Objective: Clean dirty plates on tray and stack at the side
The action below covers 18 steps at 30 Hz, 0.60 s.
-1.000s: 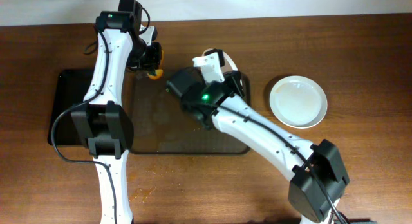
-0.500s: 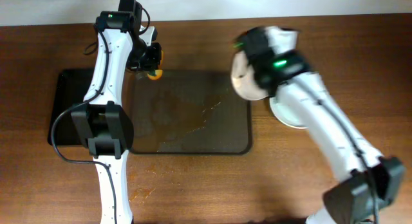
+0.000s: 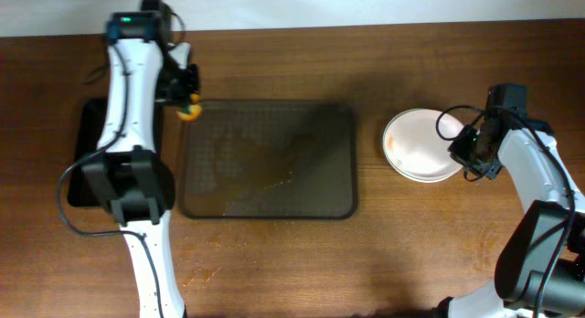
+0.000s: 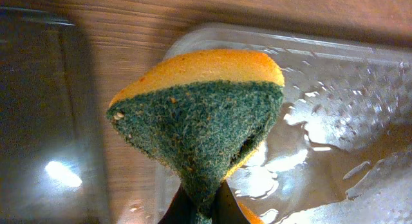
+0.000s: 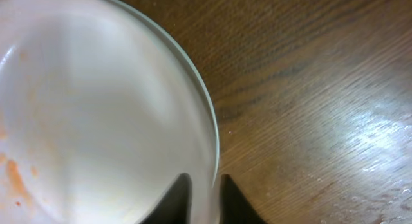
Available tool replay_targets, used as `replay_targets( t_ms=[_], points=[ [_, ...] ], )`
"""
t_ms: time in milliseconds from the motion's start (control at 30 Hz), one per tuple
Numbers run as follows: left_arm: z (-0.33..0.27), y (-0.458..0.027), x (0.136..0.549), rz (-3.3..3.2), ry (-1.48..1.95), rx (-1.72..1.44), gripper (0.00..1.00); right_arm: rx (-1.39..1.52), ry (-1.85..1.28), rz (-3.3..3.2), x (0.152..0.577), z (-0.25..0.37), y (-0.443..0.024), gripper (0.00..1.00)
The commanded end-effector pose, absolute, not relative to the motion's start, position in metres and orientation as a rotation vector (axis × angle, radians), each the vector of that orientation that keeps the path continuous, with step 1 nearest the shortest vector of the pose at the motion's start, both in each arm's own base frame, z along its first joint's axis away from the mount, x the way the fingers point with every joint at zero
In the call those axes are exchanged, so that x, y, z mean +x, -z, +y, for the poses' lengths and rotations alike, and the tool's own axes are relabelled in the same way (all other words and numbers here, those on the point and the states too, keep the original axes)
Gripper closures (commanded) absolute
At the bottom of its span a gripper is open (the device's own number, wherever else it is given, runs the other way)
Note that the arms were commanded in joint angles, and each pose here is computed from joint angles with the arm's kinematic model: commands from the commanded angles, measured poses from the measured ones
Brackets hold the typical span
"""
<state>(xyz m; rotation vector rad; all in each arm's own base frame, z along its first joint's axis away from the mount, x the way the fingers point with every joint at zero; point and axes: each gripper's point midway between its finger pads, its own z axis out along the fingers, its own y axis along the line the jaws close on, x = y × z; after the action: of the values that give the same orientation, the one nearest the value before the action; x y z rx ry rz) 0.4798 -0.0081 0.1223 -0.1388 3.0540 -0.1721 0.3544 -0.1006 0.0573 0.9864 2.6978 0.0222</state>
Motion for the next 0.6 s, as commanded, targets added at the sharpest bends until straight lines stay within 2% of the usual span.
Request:
replay_targets(
  t_ms=[0, 33, 100, 200, 300, 533, 567],
  points=[
    [0.047, -0.144, 0.482, 2.984, 0.108, -0.296, 0.99, 0.925, -0.203, 2.662, 0.372, -0.081, -0.062, 0.4],
    [0.067, -0.143, 0.477, 2.992, 0.038, -0.342, 1.0, 0.862, -0.307, 2.658, 0.379, -0.069, -0.066, 0.28],
    [0.09, -0.142, 0.467, 3.005, -0.045, -0.448, 1.0, 0.736, -0.399, 2.666, 0.389, -0.047, -0.076, 0.24],
    [0.1, -0.141, 0.452, 3.048, -0.069, -0.511, 1.0, 0.529, -0.415, 2.701, 0.401, -0.007, -0.097, 0.2],
    [0.121, -0.136, 0.441, 3.073, -0.25, -0.553, 0.99, 0.371, -0.445, 2.691, 0.413, 0.036, -0.115, 0.18],
    [0.156, -0.081, 0.42, 3.154, -0.287, -0.689, 0.99, 0.307, -0.44, 2.703, 0.411, 0.054, -0.115, 0.18],
    [0.159, -0.076, 0.417, 3.159, -0.281, -0.706, 0.78, 0.307, -0.44, 2.704, 0.411, 0.054, -0.115, 0.18]
  ],
)
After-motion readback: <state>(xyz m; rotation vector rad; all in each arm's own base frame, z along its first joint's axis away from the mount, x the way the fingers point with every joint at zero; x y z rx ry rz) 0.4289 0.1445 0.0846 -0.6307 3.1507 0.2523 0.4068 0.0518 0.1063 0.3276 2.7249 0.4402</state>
